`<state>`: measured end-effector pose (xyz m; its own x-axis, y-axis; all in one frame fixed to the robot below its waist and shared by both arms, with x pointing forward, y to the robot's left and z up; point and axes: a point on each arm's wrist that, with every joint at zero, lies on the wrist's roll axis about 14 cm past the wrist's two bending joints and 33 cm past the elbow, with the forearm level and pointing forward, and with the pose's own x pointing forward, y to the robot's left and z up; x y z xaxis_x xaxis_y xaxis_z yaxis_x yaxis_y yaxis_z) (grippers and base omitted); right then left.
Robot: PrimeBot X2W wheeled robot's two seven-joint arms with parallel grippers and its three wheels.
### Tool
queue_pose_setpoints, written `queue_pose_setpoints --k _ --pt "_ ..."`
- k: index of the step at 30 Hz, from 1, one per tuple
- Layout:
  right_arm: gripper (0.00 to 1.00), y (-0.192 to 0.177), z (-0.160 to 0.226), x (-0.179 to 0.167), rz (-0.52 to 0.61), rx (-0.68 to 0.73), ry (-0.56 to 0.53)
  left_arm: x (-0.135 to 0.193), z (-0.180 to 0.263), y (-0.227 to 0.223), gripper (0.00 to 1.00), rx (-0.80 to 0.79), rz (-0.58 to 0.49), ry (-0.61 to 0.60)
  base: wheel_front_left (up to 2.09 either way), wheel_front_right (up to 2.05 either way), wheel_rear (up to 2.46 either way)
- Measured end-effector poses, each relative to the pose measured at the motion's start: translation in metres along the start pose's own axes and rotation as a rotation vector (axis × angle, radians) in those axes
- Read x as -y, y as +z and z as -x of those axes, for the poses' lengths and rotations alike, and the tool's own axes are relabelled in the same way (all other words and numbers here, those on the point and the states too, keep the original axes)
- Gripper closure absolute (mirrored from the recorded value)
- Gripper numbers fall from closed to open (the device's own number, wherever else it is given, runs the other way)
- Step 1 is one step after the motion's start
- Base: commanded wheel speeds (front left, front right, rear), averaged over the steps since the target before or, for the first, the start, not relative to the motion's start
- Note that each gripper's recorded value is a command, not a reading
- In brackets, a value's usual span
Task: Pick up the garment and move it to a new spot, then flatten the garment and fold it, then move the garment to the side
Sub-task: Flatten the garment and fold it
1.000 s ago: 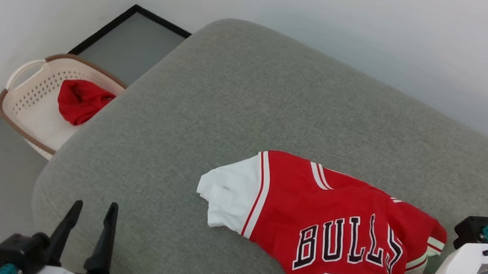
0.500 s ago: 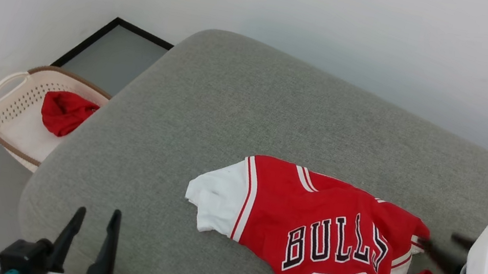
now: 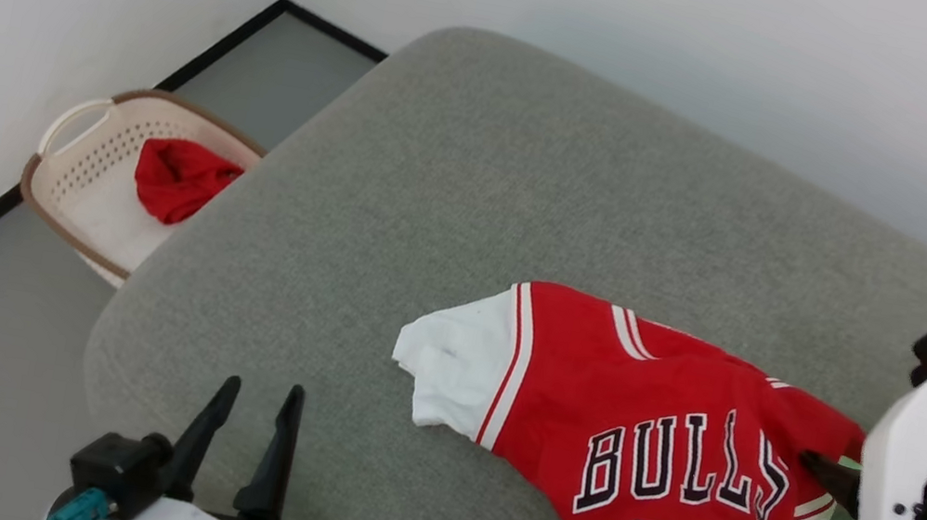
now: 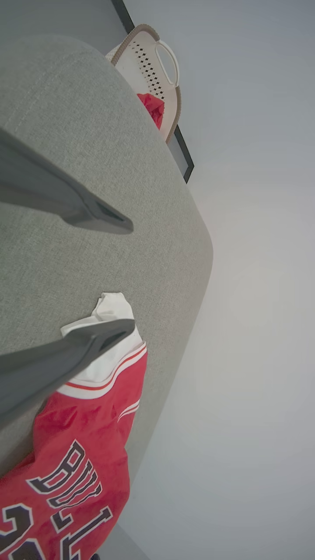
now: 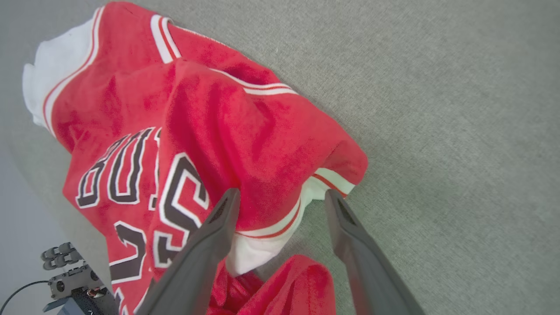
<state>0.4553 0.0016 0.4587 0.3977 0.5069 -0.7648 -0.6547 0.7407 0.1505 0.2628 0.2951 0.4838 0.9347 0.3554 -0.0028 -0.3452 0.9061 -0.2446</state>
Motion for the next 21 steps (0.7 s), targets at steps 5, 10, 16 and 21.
queue_pose_setpoints --k 5,10,16,21 --pt "0.0 -0.016 -0.029 -0.006 -0.024 -0.1 0.037 0.003 -0.005 -0.005 0.0 -0.018 0.004 0.006 0.0 0.0 0.0" --pt "0.0 -0.029 -0.049 -0.006 -0.039 -0.178 0.048 0.004 -0.009 -0.008 0.0 -0.03 0.009 0.013 0.0 0.0 0.0" --pt "1.0 -0.026 -0.059 -0.006 -0.036 -0.183 0.057 0.004 -0.01 -0.012 0.0 -0.042 0.017 0.021 0.0 0.0 0.0" --pt "1.0 -0.014 -0.046 0.007 -0.027 -0.136 0.027 -0.002 -0.007 -0.01 0.0 -0.038 0.023 0.027 0.0 0.0 0.0"
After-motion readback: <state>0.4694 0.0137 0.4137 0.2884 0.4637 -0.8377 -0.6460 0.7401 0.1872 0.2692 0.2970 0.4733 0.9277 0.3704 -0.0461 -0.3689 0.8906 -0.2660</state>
